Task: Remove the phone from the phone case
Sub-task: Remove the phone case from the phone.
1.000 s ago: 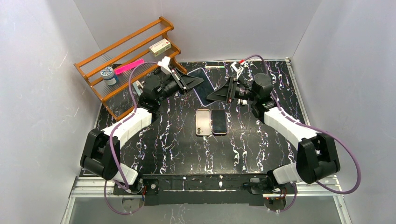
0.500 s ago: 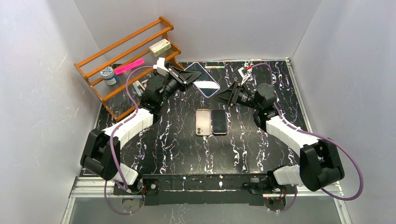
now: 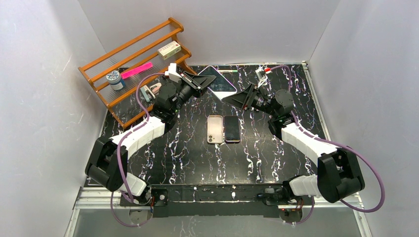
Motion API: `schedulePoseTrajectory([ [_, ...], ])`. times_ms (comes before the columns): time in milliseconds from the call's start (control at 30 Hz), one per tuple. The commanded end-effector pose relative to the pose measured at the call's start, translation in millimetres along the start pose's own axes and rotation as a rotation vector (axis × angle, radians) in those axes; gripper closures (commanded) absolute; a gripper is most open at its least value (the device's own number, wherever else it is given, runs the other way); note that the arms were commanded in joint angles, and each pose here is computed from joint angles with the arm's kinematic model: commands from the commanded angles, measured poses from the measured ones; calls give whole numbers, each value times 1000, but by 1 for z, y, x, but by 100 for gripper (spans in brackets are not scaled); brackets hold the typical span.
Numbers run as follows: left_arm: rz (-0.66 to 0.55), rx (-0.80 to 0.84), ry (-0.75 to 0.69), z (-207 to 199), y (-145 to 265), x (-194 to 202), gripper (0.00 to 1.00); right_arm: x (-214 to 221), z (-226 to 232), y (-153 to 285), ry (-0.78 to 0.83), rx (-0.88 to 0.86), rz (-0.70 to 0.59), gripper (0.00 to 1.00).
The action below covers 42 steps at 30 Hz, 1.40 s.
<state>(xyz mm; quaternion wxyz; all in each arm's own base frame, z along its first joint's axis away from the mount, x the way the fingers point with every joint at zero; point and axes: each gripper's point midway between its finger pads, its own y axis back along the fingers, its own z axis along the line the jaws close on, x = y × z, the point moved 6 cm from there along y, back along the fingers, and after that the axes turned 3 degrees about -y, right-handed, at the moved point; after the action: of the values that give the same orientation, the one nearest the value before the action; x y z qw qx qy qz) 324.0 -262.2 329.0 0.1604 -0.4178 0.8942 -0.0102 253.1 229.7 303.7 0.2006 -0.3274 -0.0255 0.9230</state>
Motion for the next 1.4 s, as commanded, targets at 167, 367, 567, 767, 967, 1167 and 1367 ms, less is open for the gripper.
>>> schedulePoseTrajectory([
  [167,-87,77,-11,-22,4,-9,100,-6,29,-2,86,-107,-27,44],
  [367,-100,100,-16,-27,5,-11,100,-3,27,-4,66,-95,-12,41],
  [567,-105,114,-18,-30,5,-12,100,-2,25,-4,56,-85,-8,40],
  [767,-107,113,-13,-29,5,-12,100,-3,26,-5,64,-93,-12,52],
  [967,-124,89,23,-22,6,-12,100,1,25,-4,79,-112,-10,69],
  [1167,-82,7,111,-5,2,-6,100,9,20,-1,203,-150,12,87],
  [1367,-32,-65,175,4,3,1,100,5,14,-6,374,-132,68,98],
])
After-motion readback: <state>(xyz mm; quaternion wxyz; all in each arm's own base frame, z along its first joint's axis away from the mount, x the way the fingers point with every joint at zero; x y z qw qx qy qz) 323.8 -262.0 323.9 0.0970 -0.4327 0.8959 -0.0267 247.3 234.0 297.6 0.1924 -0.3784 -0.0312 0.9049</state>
